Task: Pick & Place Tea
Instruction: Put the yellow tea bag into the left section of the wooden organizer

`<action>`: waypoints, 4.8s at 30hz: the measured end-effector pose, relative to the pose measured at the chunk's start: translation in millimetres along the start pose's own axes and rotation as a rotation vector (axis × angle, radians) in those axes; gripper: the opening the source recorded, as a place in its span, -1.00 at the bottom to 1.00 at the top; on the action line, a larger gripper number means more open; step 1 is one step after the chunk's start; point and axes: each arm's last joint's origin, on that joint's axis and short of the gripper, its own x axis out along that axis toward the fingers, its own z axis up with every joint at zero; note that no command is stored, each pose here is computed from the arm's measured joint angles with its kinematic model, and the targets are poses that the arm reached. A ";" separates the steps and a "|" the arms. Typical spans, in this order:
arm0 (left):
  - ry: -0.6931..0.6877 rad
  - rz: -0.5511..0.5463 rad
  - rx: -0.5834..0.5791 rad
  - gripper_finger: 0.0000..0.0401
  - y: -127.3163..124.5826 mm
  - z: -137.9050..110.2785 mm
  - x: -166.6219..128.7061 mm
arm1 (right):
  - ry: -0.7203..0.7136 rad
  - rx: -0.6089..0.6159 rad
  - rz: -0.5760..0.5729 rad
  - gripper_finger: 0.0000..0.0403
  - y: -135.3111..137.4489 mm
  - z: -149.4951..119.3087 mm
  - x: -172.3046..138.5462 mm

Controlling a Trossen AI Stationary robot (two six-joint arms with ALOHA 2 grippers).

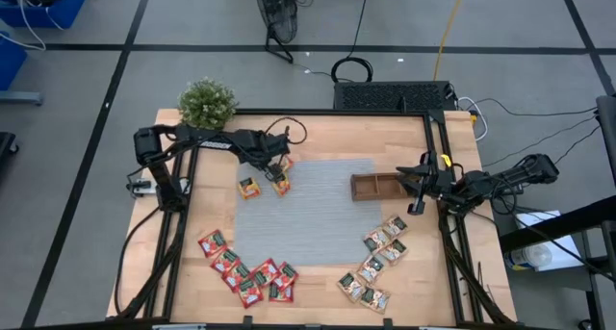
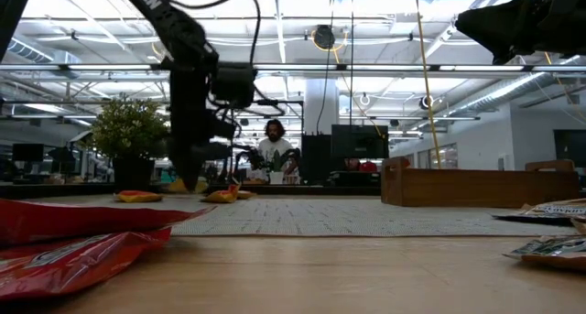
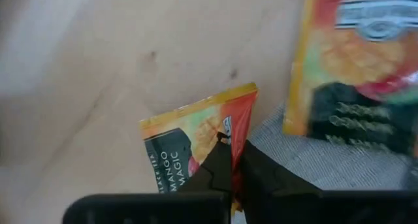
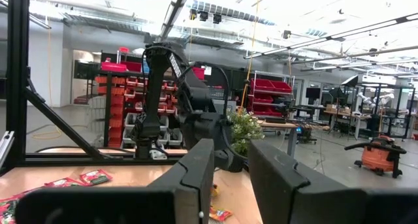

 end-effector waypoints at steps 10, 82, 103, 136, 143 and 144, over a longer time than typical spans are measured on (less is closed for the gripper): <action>-0.450 0.048 0.551 -0.94 -87.1 17.1 -101.3 | 0.000 0.000 0.000 -0.59 0.0 -0.1 0.0; -1.046 -0.101 0.630 -0.96 -59.3 -46.5 -123.2 | 0.000 0.105 -0.016 -0.59 -0.6 -0.4 1.8; -0.972 0.758 1.265 -0.94 -153.0 -20.7 -105.3 | 0.374 0.138 -0.236 -0.59 -9.1 -43.7 137.9; -0.915 0.770 1.266 -0.92 -160.4 -20.7 -104.3 | 0.306 0.508 0.111 -0.18 -21.2 -58.6 197.2; -0.928 0.750 1.245 -0.94 -160.8 -21.1 -104.7 | 0.332 0.448 0.223 -0.90 -16.9 -59.8 196.0; -0.931 0.746 1.243 -0.96 -161.0 -21.2 -104.8 | 0.332 0.428 0.230 -0.94 -15.4 -59.8 195.9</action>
